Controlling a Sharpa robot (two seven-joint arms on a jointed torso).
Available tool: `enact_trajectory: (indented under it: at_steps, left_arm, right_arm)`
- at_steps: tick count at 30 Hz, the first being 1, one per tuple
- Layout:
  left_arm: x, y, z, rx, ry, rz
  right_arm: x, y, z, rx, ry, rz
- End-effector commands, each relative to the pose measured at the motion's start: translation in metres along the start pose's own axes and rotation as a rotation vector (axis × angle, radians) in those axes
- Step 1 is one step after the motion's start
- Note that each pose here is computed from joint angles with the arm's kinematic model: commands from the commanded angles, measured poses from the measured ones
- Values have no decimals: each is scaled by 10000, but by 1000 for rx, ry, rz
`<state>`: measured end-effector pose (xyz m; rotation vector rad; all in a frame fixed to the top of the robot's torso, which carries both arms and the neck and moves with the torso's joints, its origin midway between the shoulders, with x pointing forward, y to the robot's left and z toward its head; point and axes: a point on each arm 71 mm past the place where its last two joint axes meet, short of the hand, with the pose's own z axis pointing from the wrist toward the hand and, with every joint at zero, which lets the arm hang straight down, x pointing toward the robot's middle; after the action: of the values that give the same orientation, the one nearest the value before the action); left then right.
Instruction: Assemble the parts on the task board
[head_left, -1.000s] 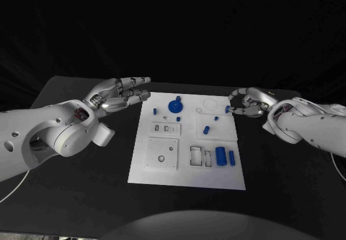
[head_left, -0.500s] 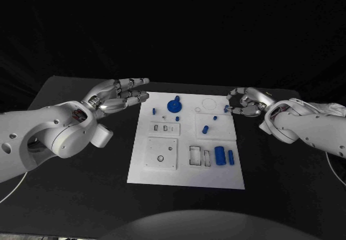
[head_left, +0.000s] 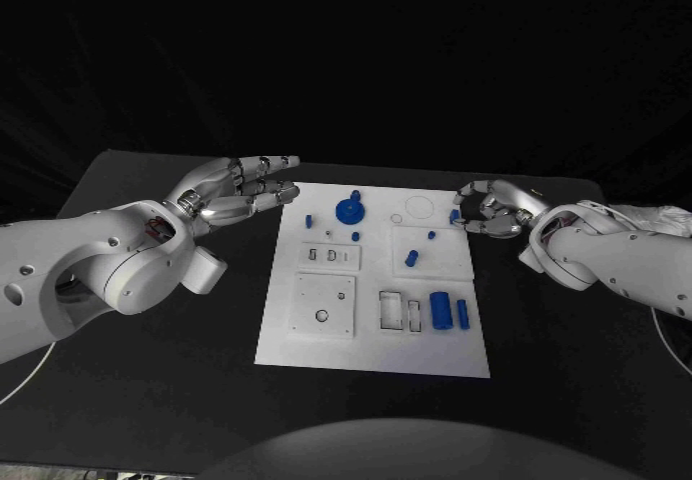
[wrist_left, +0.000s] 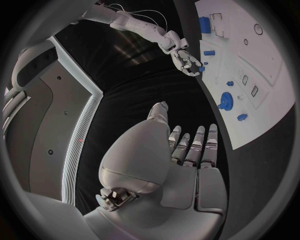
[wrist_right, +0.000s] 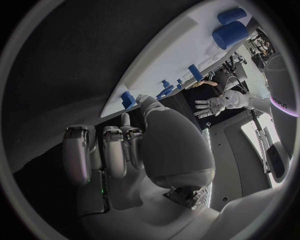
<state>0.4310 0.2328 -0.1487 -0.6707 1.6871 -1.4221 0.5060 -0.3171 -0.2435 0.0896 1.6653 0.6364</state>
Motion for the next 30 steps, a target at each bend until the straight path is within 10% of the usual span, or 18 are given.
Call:
enact_trajectory:
  at_steps: [1, 30]
  left_arm:
    - [23, -10, 1, 7, 21, -1]
    - [22, -4, -9, 1, 25, -2]
  right_arm:
    - [27, 14, 3, -15, 23, -8]
    - [89, 10, 49, -6, 1, -17]
